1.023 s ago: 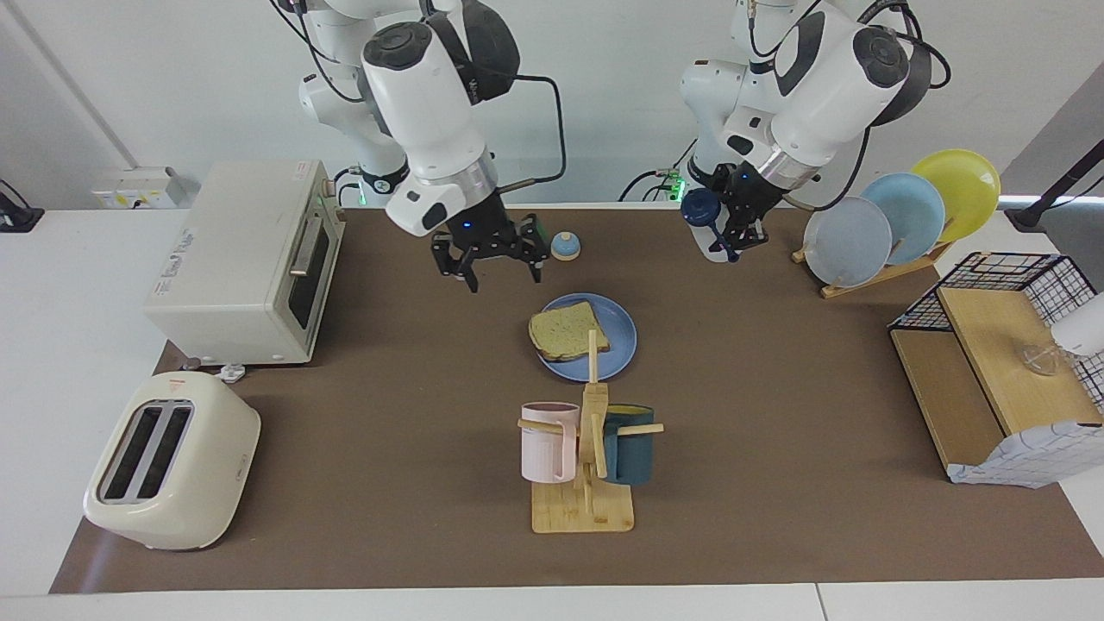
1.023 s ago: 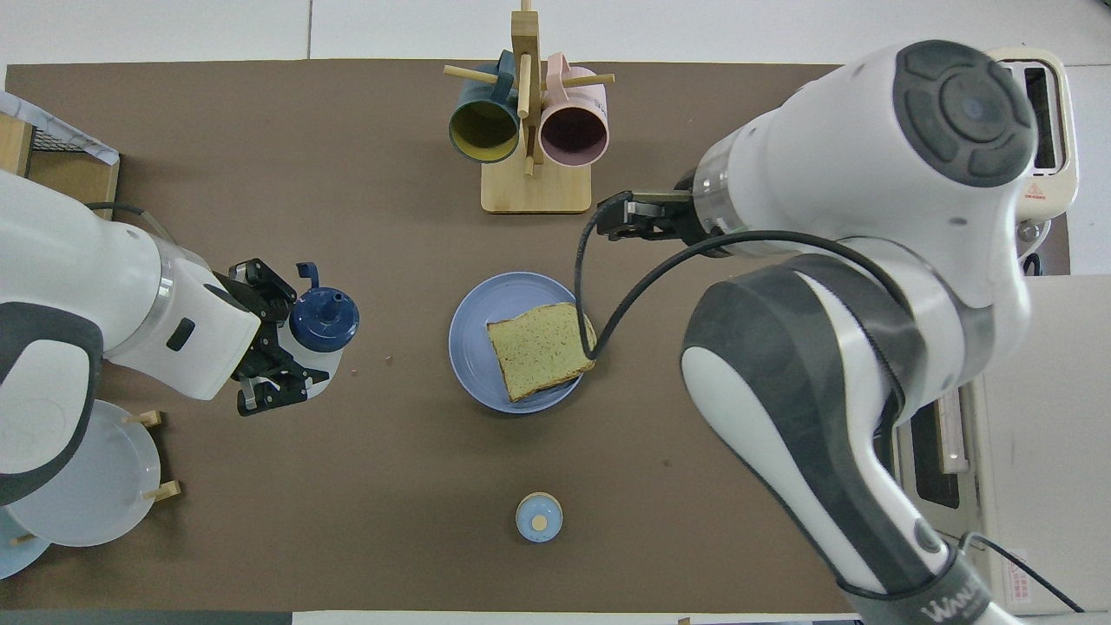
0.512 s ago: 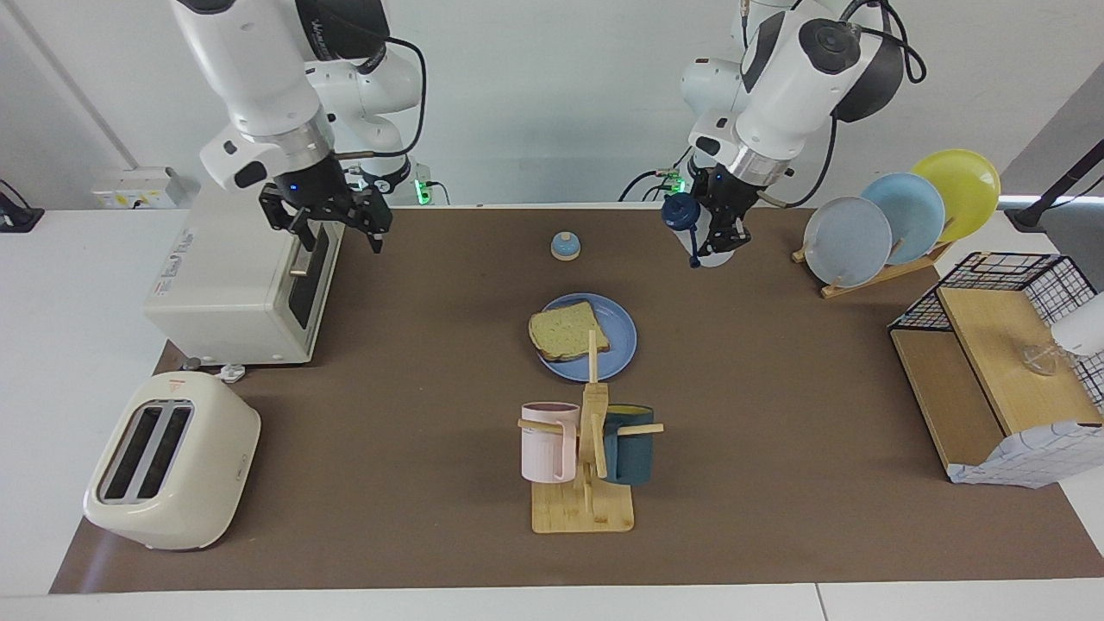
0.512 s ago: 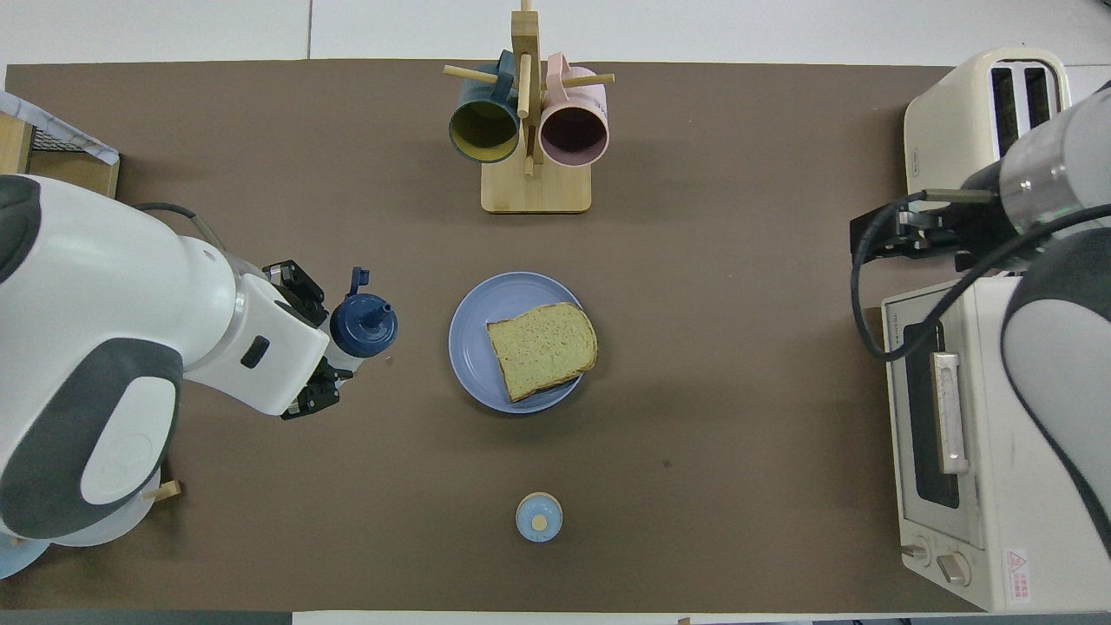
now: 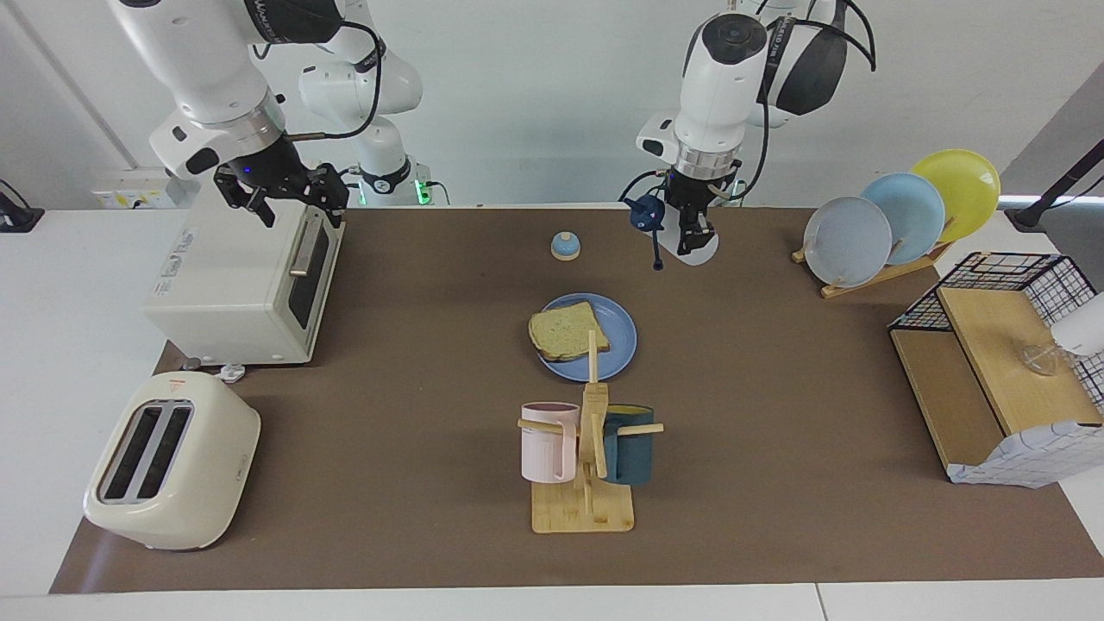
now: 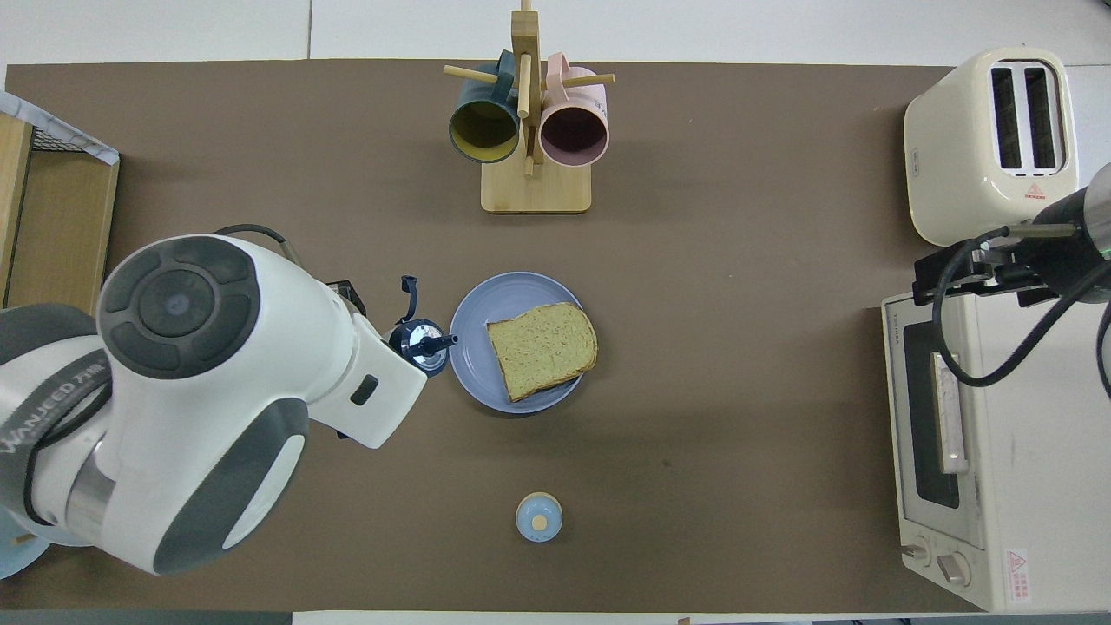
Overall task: Put bread on plate and add seasoning
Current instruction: 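Tilt the bottle over the toast and shake it with the left gripper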
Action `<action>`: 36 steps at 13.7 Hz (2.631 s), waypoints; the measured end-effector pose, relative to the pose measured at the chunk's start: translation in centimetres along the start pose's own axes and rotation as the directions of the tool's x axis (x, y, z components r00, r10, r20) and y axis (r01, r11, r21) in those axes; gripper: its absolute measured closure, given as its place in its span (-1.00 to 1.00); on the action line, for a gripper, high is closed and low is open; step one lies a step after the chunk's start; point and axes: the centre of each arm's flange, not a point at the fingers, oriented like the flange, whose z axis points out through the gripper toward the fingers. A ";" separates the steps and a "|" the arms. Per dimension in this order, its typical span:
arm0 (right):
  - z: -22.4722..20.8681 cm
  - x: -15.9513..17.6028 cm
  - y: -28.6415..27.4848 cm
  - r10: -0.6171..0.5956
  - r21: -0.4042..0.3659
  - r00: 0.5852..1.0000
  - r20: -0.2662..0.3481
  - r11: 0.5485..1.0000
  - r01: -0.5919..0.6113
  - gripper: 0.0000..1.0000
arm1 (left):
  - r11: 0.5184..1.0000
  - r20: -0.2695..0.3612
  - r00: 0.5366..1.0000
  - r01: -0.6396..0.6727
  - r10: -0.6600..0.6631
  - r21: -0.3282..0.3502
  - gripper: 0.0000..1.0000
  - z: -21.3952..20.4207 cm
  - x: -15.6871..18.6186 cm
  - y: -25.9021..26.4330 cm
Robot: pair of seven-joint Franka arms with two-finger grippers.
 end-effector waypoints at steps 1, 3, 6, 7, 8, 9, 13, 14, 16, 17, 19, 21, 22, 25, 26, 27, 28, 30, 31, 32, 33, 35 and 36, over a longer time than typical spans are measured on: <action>-0.1 0.0 0.1 0.001 0.000 1.000 -0.002 1.000 -0.001 -1.00 | 1.000 0.029 1.000 -0.003 0.003 0.011 0.05 0.5 0.9 0.4; -0.2 0.0 1.0 0.014 0.003 1.000 -0.004 1.000 -0.014 -1.00 | 0.999 0.094 0.996 -0.008 0.005 0.036 0.05 1.9 3.0 1.1; -0.5 -0.4 1.9 0.019 0.005 1.000 -0.010 1.000 -0.019 -1.00 | 0.997 0.176 0.984 -0.026 0.011 0.078 0.05 3.8 4.9 1.7; -0.6 -0.4 2.0 0.020 0.006 1.000 -0.016 1.000 -0.020 -1.00 | 0.994 0.208 0.978 -0.038 0.017 0.099 0.05 4.3 5.5 1.8; -0.7 -0.3 2.0 0.021 0.006 1.000 -0.020 1.000 -0.021 -1.00 | 0.992 0.234 0.972 -0.048 0.020 0.115 0.05 4.8 6.0 2.0; -0.7 -0.2 2.3 0.026 0.007 0.999 -0.028 1.000 -0.026 -1.00 | 0.989 0.260 0.965 -0.060 0.023 0.133 0.05 5.3 6.6 2.2; -0.6 0.0 4.2 0.056 0.012 0.998 -0.036 0.998 -0.055 -1.00 | 0.974 0.355 0.934 -0.125 0.051 0.189 0.05 7.0 8.5 2.9; -0.5 0.1 4.2 0.056 0.012 0.998 -0.036 0.998 -0.055 -1.00 | 0.969 0.379 0.924 -0.144 0.058 0.203 0.05 7.2 8.8 3.0; -0.4 0.3 4.1 0.056 0.011 0.998 -0.034 0.998 -0.055 -1.00 | 0.956 0.430 0.901 -0.177 0.061 0.235 0.05 7.7 9.3 3.2; -0.4 0.3 4.1 0.056 0.011 0.998 -0.035 0.998 -0.055 -1.00 | 0.949 0.459 0.886 -0.195 0.062 0.246 0.05 8.1 9.7 3.4; -0.4 0.3 4.1 0.055 0.012 0.998 -0.039 0.998 -0.055 -1.00 | 0.938 0.514 0.856 -0.224 0.060 0.264 0.05 9.0 10.5 3.8; -0.5 0.4 4.1 0.055 0.011 0.998 -0.044 0.998 -0.055 -1.00 | 0.928 0.576 0.817 -0.237 0.030 0.287 0.05 10.1 11.5 4.0; -0.5 0.4 4.2 0.055 0.005 0.997 -0.046 0.998 -0.055 -1.00 | 0.924 0.605 0.796 -0.246 0.020 0.293 0.05 11.0 12.2 4.2; -0.5 0.4 4.4 0.056 -0.012 0.997 -0.048 0.998 -0.056 -1.00 | 0.907 0.691 0.723 -0.292 0.000 0.305 0.05 14.1 14.0 4.3; -0.5 0.4 4.3 0.055 -0.012 0.997 -0.048 0.998 -0.055 -1.00 | 0.903 0.713 0.701 -0.302 -0.008 0.306 0.05 14.6 13.9 4.0; -0.5 0.4 4.3 0.053 -0.012 0.997 -0.048 0.998 -0.054 -1.00 | 0.900 0.734 0.679 -0.309 -0.019 0.309 0.05 15.0 13.8 3.7; -0.5 0.4 4.3 0.053 -0.012 0.997 -0.047 0.999 -0.053 -1.00 | 0.896 0.750 0.661 -0.313 -0.033 0.315 0.05 15.3 13.6 3.5; -0.5 0.4 4.3 0.052 -0.012 0.998 -0.047 0.999 -0.052 -1.00 | 0.891 0.772 0.632 -0.313 -0.062 0.329 0.05 15.5 13.3 3.2; -0.5 0.4 4.3 0.052 -0.012 0.998 -0.047 0.999 -0.052 -1.00 | 0.889 0.783 0.617 -0.314 -0.075 0.333 0.05 15.3 13.0 3.1; -0.5 0.4 4.3 0.051 -0.012 0.998 -0.047 0.999 -0.052 -1.00 | 0.888 0.794 0.601 -0.313 -0.089 0.336 0.05 15.1 12.7 3.0; -0.5 0.4 4.3 0.051 -0.012 0.998 -0.047 0.999 -0.052 -1.00 | 0.886 0.805 0.585 -0.315 -0.102 0.341 0.05 14.9 12.5 2.9; -0.5 0.4 4.3 0.051 -0.012 0.998 -0.047 0.999 -0.052 -1.00 | 0.875 0.827 0.547 -0.328 -0.131 0.356 0.05 14.5 12.1 2.6; -0.5 0.4 4.3 0.051 -0.012 0.998 -0.047 0.999 -0.052 -1.00 | 0.868 0.836 0.529 -0.338 -0.145 0.364 0.05 14.3 11.9 2.4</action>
